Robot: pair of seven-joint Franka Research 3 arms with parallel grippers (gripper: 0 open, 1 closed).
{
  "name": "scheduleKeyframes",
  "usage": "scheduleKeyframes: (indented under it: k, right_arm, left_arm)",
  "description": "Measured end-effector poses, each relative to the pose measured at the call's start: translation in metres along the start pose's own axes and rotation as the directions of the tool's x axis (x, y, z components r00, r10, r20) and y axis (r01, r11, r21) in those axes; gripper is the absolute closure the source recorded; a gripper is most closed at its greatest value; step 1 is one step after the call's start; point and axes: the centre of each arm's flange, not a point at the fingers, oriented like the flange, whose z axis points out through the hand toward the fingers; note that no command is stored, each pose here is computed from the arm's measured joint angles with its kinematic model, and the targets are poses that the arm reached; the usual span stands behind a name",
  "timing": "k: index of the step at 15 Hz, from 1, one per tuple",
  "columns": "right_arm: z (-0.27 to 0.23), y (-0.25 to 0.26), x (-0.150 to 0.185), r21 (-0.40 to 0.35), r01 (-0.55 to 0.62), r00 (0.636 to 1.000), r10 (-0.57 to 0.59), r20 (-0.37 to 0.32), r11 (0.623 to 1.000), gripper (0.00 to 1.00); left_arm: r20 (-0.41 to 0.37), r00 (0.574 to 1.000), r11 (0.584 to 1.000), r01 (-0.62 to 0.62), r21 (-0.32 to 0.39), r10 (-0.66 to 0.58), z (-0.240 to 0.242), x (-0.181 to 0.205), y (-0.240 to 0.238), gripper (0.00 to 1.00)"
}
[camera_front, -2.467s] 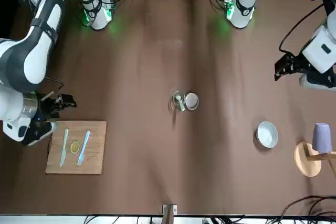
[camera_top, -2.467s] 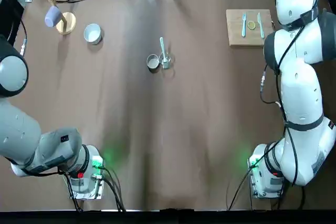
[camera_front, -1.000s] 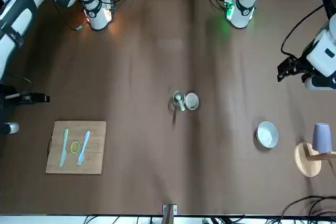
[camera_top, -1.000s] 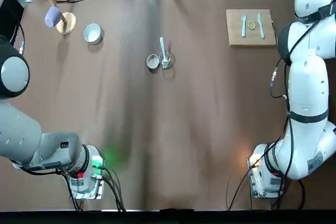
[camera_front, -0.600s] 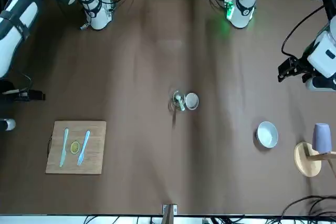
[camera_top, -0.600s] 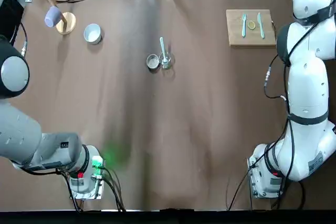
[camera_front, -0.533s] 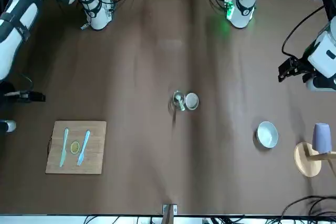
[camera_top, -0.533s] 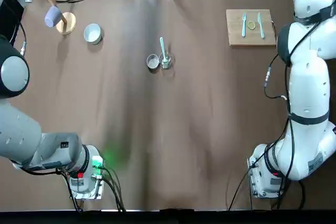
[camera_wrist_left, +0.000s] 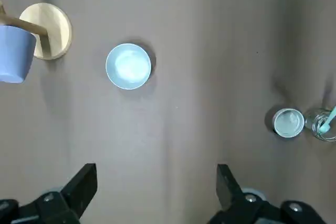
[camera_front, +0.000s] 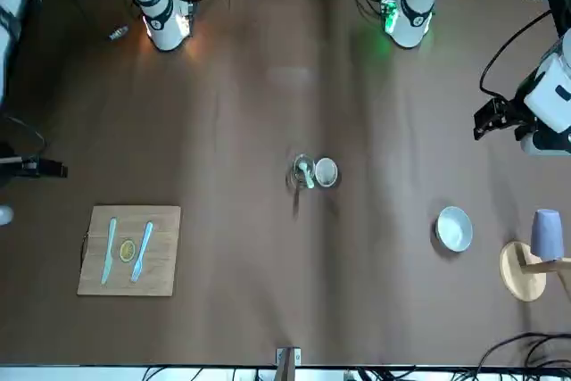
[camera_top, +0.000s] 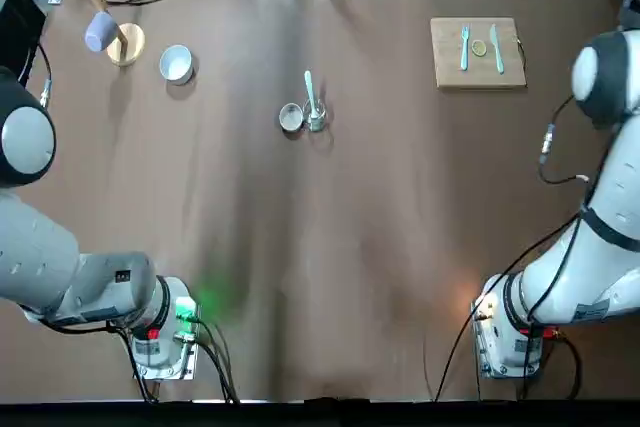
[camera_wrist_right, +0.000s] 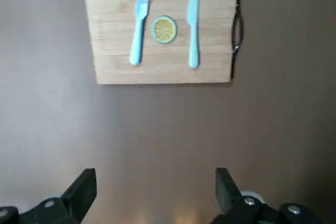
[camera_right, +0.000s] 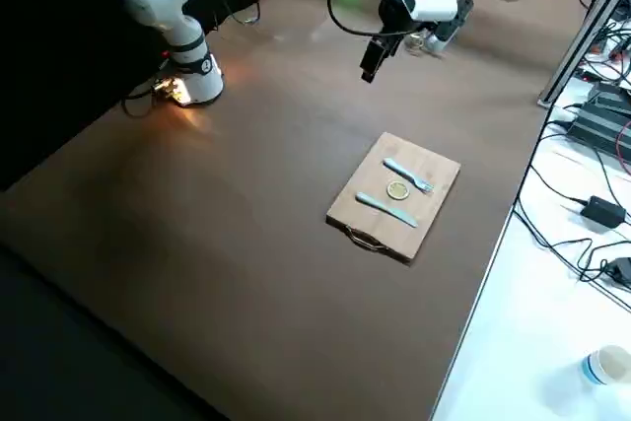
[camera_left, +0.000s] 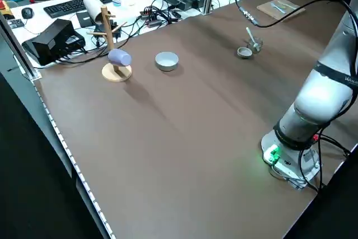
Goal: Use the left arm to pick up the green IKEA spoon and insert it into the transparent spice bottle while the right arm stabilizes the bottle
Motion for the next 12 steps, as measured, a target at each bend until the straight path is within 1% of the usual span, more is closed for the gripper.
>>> scheduleKeyframes:
  k: [1, 3, 4, 6, 8, 12]
  right_arm:
    - [-0.006, -0.005, -0.021, 0.023, 0.011, 0.999, -0.01, -0.033, 1.0, 0.0]
    - [-0.014, -0.003, -0.047, 0.043, 0.015, 0.997, -0.012, -0.074, 0.999, 0.0]
    - [-0.017, -0.002, -0.059, 0.051, 0.019, 0.996, -0.015, -0.09, 0.999, 0.0]
    - [-0.023, 0.002, -0.079, 0.042, 0.023, 0.994, -0.018, -0.103, 0.999, 0.0]
    - [-0.025, 0.004, -0.088, 0.032, 0.02, 0.995, -0.016, -0.102, 0.999, 0.0]
    - [-0.018, 0.001, -0.087, 0.021, 0.0, 0.996, 0.002, -0.087, 1.0, 0.0]
  left_arm:
    - [0.0, 1.0, 1.0, 0.0, 0.0, 0.0, 0.0, 0.0, 0.0, 0.0]
    - [0.0, 1.0, 1.0, 0.0, 0.0, 0.0, 0.0, 0.0, 0.0, 0.0]
    - [0.0, 1.0, 1.0, 0.0, 0.0, 0.0, 0.0, 0.0, 0.0, 0.0]
    - [0.0, 1.0, 1.0, 0.0, 0.0, 0.0, 0.0, 0.0, 0.0, 0.0]
    - [0.0, 1.0, 1.0, 0.0, 0.0, 0.0, 0.0, 0.0, 0.0, 0.0]
    - [-0.001, 1.0, 1.0, 0.0, 0.0, 0.0, 0.0, 0.0, 0.0, 0.0]
